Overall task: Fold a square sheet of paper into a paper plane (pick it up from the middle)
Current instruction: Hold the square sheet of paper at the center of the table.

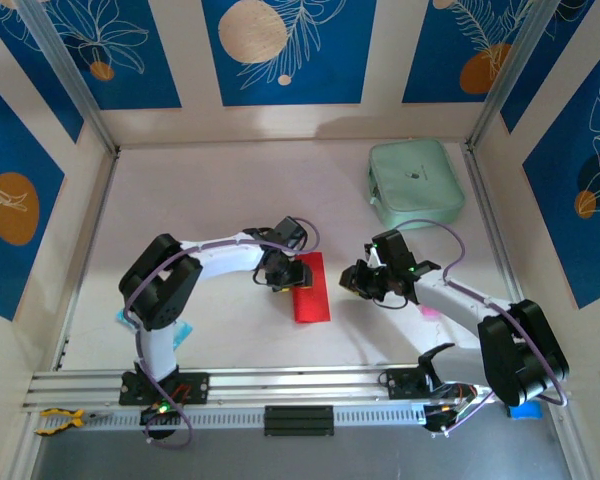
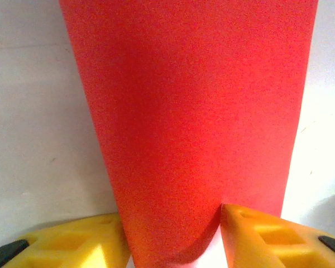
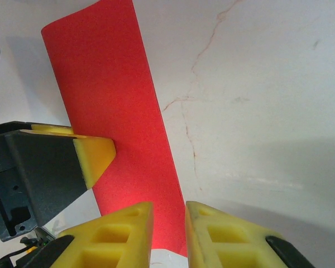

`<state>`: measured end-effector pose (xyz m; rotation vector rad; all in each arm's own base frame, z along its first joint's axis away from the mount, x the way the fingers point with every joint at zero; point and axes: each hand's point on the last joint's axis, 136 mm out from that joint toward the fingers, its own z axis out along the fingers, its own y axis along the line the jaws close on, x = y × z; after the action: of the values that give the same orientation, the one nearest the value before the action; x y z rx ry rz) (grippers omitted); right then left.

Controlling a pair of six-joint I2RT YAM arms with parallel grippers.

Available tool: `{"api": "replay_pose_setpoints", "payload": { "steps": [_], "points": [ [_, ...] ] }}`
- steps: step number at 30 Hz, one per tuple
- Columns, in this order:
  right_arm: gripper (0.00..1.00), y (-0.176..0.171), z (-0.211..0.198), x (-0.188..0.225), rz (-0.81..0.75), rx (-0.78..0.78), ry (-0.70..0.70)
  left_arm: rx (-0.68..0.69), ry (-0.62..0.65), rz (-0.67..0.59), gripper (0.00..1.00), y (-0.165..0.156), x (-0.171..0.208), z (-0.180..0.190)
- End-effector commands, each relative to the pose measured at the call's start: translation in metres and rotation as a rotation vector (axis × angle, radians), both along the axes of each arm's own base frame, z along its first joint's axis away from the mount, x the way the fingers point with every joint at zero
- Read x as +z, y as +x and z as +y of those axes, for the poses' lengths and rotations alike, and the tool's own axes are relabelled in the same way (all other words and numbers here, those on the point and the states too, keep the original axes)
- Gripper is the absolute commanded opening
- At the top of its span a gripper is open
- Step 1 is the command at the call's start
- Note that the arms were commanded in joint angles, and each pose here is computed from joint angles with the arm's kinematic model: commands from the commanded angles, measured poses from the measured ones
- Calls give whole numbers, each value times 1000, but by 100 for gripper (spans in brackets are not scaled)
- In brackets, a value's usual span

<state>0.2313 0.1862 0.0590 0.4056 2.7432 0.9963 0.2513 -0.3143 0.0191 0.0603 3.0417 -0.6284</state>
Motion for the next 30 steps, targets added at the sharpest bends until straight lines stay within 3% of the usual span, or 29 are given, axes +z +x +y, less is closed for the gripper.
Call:
{"api": "replay_pose_setpoints", "payload": {
  "steps": [1,30],
  "points": [
    [24,1,4,4,-4,24,1,-11,149,38,49,-11,-43,25],
    [23,-1,11,4,-4,56,20,-30,164,40,53,-12,-50,24]
  ]
}}
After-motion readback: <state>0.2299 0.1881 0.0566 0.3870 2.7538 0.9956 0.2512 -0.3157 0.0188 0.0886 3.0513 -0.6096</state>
